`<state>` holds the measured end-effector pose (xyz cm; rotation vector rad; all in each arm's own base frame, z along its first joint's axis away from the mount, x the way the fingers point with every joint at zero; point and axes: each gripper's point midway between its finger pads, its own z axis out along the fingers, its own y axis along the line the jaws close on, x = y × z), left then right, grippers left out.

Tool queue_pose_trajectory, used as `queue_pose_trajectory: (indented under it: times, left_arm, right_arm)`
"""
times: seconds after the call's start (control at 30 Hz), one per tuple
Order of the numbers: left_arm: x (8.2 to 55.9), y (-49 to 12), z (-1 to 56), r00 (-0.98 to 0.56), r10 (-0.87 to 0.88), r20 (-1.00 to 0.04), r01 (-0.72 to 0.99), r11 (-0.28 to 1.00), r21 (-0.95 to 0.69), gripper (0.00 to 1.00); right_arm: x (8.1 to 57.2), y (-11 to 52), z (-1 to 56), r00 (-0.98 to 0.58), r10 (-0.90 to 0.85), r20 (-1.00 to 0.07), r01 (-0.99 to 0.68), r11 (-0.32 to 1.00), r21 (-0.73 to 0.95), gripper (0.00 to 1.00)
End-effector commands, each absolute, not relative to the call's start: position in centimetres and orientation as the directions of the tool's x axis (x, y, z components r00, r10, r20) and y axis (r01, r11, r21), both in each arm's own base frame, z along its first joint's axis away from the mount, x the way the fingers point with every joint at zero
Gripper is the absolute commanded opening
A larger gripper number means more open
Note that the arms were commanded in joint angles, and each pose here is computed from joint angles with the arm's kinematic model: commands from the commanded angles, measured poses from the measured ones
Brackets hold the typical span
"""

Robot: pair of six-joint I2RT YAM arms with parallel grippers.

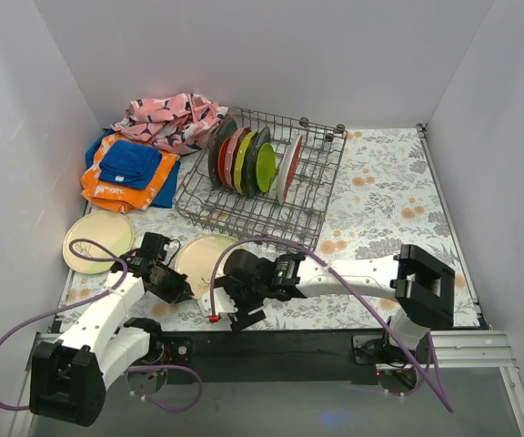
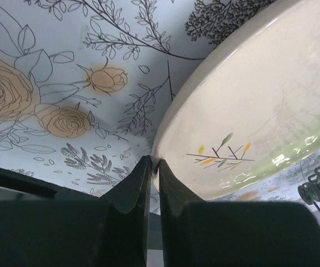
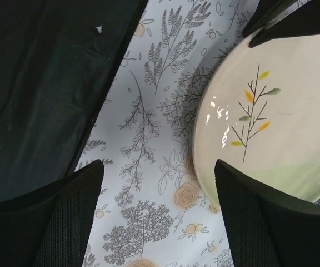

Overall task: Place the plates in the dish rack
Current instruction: Grab a plate with the left arm, then pass the plate from the left arm to the right

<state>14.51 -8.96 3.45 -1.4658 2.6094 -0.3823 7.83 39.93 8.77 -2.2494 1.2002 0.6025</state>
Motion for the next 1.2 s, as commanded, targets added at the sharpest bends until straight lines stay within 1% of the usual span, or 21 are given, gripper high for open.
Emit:
queue_pose_trajectory:
  times: [0.0,0.1,0.27,0.33,0.37,0.4,0.5,0.53,0.57,0.6,0.67,0.7,0.8,0.83,1.0,1.07,1.1,1.13,1.17]
  left_arm:
    - [16.4,-10.1,6.6,-0.516,-0.856,0.024,-0.793,0.468,-0.390,0.00]
    - [16.4,-10.4,7.4,-0.522,-0.852,0.034,-0.785,0.465,-0.409,0.00]
    - [16.2,-10.6,7.9,-0.529,-0.847,0.043,-0.780,0.466,-0.417,0.00]
    - [16.1,-10.7,8.1,-0.531,-0.846,0.045,-0.777,0.465,-0.425,0.00]
    - [16.1,-10.7,8.2,-0.527,-0.848,0.049,-0.780,0.460,-0.425,0.00]
    - [16.0,-10.8,8.2,-0.531,-0.846,0.053,-0.779,0.462,-0.424,0.00]
    - [15.9,-11.0,8.4,-0.531,-0.845,0.065,-0.779,0.456,-0.431,0.00]
    - [15.9,-11.1,8.6,-0.532,-0.844,0.067,-0.776,0.455,-0.437,0.00]
    - [15.9,-11.1,8.7,-0.533,-0.844,0.067,-0.774,0.454,-0.440,0.00]
    - [15.8,-11.1,8.8,-0.531,-0.845,0.069,-0.776,0.452,-0.439,0.00]
    - [15.8,-11.1,9.0,-0.532,-0.844,0.070,-0.775,0.452,-0.442,0.00]
    - [15.7,-11.0,9.1,-0.528,-0.846,0.070,-0.778,0.449,-0.439,0.00]
    - [15.6,-10.9,9.5,-0.518,-0.853,0.062,-0.780,0.442,-0.443,0.00]
    - [15.5,-10.9,9.6,-0.513,-0.856,0.065,-0.783,0.435,-0.446,0.00]
    - [15.0,-10.5,9.7,-0.472,-0.879,0.064,-0.799,0.396,-0.453,0.00]
    - [14.8,-10.4,9.7,-0.450,-0.890,0.069,-0.809,0.374,-0.453,0.00]
    - [14.6,-10.2,9.7,-0.442,-0.895,0.065,-0.811,0.367,-0.456,0.01]
    - [14.5,-10.2,9.6,-0.437,-0.897,0.064,-0.813,0.363,-0.454,0.08]
    - [14.4,-10.1,9.6,-0.429,-0.901,0.064,-0.817,0.357,-0.453,0.12]
  right_arm:
    - [9.7,43.2,8.9,0.474,-0.639,-0.606,-0.880,-0.327,-0.344,0.84]
    - [10.1,43.9,8.0,0.473,-0.658,-0.586,-0.875,-0.277,-0.396,0.83]
    - [10.9,44.7,6.4,0.441,-0.690,-0.574,-0.878,-0.198,-0.435,0.82]
    - [11.2,44.5,5.7,0.432,-0.712,-0.553,-0.875,-0.181,-0.449,0.79]
    - [11.3,45.2,5.5,0.432,-0.704,-0.564,-0.872,-0.166,-0.461,0.78]
    - [11.2,45.3,5.2,0.434,-0.706,-0.559,-0.869,-0.165,-0.466,0.72]
    - [11.1,45.7,4.5,0.442,-0.707,-0.553,-0.854,-0.142,-0.501,0.64]
    - [11.3,45.7,4.3,0.445,-0.712,-0.543,-0.845,-0.133,-0.518,0.63]
    - [11.1,45.7,4.0,0.448,-0.714,-0.537,-0.841,-0.133,-0.524,0.59]
    - [10.8,45.8,3.9,0.453,-0.710,-0.540,-0.838,-0.132,-0.529,0.51]
    - [10.8,45.8,3.7,0.444,-0.717,-0.538,-0.837,-0.118,-0.534,0.38]
    - [10.6,45.7,3.6,0.444,-0.718,-0.536,-0.837,-0.119,-0.534,0.25]
    - [10.1,45.6,3.9,0.445,-0.708,-0.547,-0.838,-0.115,-0.533,0.13]
    - [10.0,45.4,3.9,0.444,-0.706,-0.552,-0.840,-0.113,-0.531,0.12]
    - [9.9,45.1,4.9,0.413,-0.693,-0.591,-0.856,-0.073,-0.512,0.01]
    - [9.6,44.9,5.5,0.401,-0.682,-0.612,-0.864,-0.060,-0.500,0.01]
    - [9.5,44.9,5.6,0.390,-0.678,-0.623,-0.870,-0.052,-0.489,0.01]
    - [9.4,44.9,6.1,0.385,-0.668,-0.636,-0.875,-0.046,-0.482,0.01]
    - [9.3,44.8,6.2,0.380,-0.666,-0.641,-0.879,-0.044,-0.476,0.01]
